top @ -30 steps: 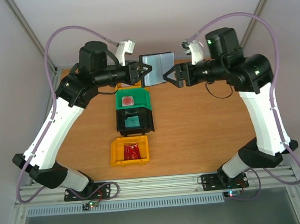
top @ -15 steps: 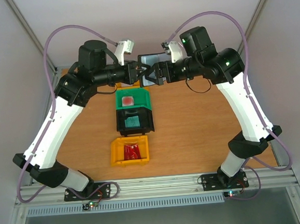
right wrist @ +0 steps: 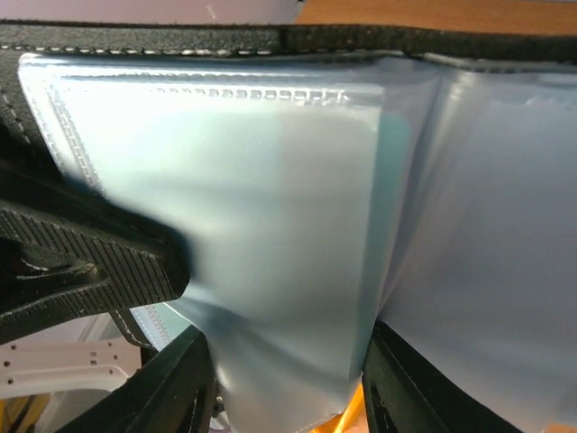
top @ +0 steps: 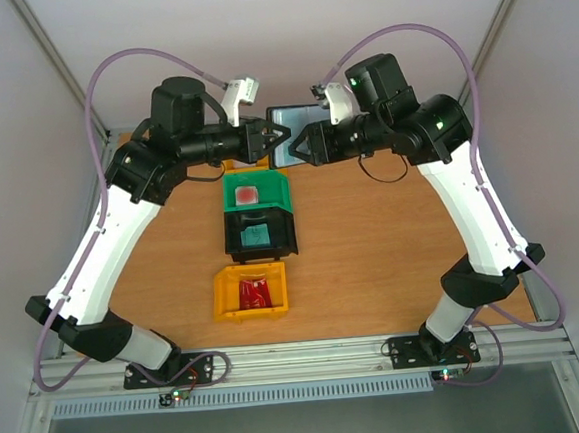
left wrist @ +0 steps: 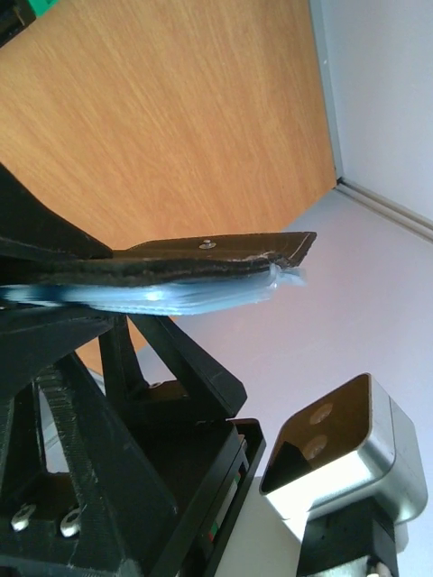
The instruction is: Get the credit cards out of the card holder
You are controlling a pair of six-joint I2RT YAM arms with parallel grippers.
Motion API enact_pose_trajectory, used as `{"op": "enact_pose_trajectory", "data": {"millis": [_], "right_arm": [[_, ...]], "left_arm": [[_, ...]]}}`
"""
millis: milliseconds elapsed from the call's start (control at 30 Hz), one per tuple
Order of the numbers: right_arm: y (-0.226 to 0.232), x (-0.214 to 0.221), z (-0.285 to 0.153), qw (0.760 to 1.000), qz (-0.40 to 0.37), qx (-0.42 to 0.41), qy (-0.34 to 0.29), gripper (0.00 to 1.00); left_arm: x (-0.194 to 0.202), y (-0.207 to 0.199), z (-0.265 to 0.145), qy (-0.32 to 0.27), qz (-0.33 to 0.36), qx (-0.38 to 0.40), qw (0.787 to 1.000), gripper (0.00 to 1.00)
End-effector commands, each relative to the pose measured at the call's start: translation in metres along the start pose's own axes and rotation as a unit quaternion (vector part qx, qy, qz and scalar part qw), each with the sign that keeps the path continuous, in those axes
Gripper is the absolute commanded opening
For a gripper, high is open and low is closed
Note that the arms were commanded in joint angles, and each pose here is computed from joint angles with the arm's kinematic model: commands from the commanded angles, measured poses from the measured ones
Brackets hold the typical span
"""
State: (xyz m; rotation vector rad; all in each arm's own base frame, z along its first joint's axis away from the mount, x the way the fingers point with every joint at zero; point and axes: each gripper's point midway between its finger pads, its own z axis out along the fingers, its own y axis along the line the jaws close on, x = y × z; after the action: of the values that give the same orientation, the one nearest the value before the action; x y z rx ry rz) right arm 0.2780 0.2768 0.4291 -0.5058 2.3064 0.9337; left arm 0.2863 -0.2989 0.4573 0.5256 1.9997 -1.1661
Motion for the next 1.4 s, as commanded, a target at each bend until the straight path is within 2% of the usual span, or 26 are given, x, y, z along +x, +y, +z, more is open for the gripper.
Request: {"op": "enact_pose_trajectory", "data": {"millis": [0, 100, 267, 400, 500, 633, 767, 933, 1000, 1200, 1300, 1367], "right_arm": [[0.009, -0.004, -0.007, 1.0, -0.02, -0.019, -0.011, 0.41], [0.015, -0.003, -0.018, 0.998, -0.028, -0.047, -0.013, 0.35], [0.027, -0.011, -0.028, 0.994, -0.033, -0.098, -0.032, 0.13], [0.032, -0.02, -0.027, 0.992, -0.033, -0.114, -0.046, 0.03], [0.035, -0.022, -0.031, 0.99, -0.038, -0.125, -0.051, 0.01], [0.036, -0.019, -0.041, 0.988, -0.037, -0.145, -0.045, 0.01], [0.033, -0.016, -0.053, 0.983, -0.021, -0.178, -0.043, 0.01], [0.039, -0.016, -0.06, 0.978, -0.021, -0.205, -0.04, 0.01], [0.041, -0.016, -0.06, 0.977, -0.019, -0.209, -0.034, 0.01], [0.051, -0.018, -0.069, 0.972, -0.03, -0.229, -0.037, 0.01], [0.055, -0.018, -0.07, 0.97, -0.027, -0.239, -0.033, 0.01], [0.057, -0.02, -0.072, 0.969, -0.031, -0.242, -0.036, 0.01]], "left_arm": [[-0.01, -0.047, -0.01, -0.013, 0.018, 0.103, 0.994, 0.0], [-0.01, -0.056, -0.015, -0.008, 0.007, 0.129, 0.992, 0.04], [-0.009, -0.075, -0.019, 0.001, 0.002, 0.188, 0.982, 0.12], [-0.01, -0.081, -0.019, 0.007, -0.004, 0.211, 0.978, 0.16], [-0.006, -0.084, -0.021, 0.014, -0.006, 0.22, 0.975, 0.22], [-0.001, -0.085, -0.027, 0.019, -0.01, 0.222, 0.975, 0.4], [-0.007, -0.082, -0.035, 0.006, -0.003, 0.215, 0.977, 0.44], [-0.002, -0.078, -0.035, 0.012, -0.006, 0.209, 0.978, 0.36], [0.002, -0.068, -0.032, 0.012, -0.012, 0.184, 0.983, 0.3], [0.008, -0.049, -0.026, 0.007, 0.005, 0.138, 0.99, 0.22], [0.013, -0.038, -0.022, 0.013, 0.003, 0.112, 0.994, 0.13], [0.015, -0.03, -0.02, 0.013, 0.018, 0.092, 0.995, 0.01]]}}
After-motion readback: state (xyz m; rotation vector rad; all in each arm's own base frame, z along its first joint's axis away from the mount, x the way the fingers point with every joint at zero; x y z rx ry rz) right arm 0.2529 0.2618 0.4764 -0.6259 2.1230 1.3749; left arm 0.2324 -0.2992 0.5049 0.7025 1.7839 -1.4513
